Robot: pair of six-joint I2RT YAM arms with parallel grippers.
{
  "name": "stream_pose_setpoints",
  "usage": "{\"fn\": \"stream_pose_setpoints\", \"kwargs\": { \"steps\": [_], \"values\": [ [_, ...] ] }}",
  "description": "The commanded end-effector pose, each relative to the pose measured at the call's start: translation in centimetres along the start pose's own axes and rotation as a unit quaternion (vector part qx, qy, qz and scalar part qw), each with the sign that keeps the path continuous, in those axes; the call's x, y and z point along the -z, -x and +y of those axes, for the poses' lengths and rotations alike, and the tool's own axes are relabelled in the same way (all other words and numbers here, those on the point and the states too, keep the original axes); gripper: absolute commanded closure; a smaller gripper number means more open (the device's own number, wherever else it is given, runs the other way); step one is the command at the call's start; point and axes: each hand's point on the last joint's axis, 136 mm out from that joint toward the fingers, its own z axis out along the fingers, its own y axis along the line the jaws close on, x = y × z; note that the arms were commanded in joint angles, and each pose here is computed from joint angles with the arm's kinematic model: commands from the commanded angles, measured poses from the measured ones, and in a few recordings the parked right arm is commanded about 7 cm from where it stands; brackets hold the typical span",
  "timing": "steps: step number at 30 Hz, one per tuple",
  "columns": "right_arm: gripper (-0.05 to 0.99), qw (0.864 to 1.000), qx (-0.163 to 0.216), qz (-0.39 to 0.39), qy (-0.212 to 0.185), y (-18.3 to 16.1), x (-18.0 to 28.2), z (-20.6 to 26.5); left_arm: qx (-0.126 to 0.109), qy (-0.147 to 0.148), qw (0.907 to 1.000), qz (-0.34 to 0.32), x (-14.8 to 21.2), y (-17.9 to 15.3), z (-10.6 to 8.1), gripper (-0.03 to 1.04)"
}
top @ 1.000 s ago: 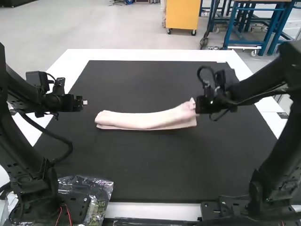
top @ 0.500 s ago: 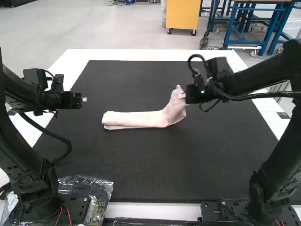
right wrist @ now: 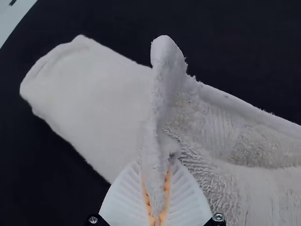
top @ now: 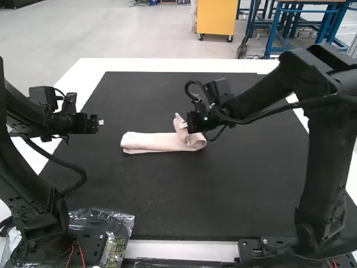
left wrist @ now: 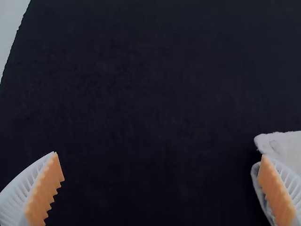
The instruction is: Fold the towel.
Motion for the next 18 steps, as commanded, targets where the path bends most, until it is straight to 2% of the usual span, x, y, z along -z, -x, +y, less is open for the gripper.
{"fn": "stream_pose_setpoints", "kwargs": {
  "steps": [1, 18],
  "values": [
    [0.96, 1.000, 0.005, -0.014, 0.013, 1.8, -1.2, 1.8, -0.010, -0.005, 0.9999, -0.010, 0.4, 0.3, -0.3, 0.04],
    [0.96, 0.997, 0.041, -0.007, 0.061, 3.1, -7.8, 7.5, -0.011, -0.005, 0.9996, -0.025, 0.7, -0.3, -0.3, 0.04]
  ]
}}
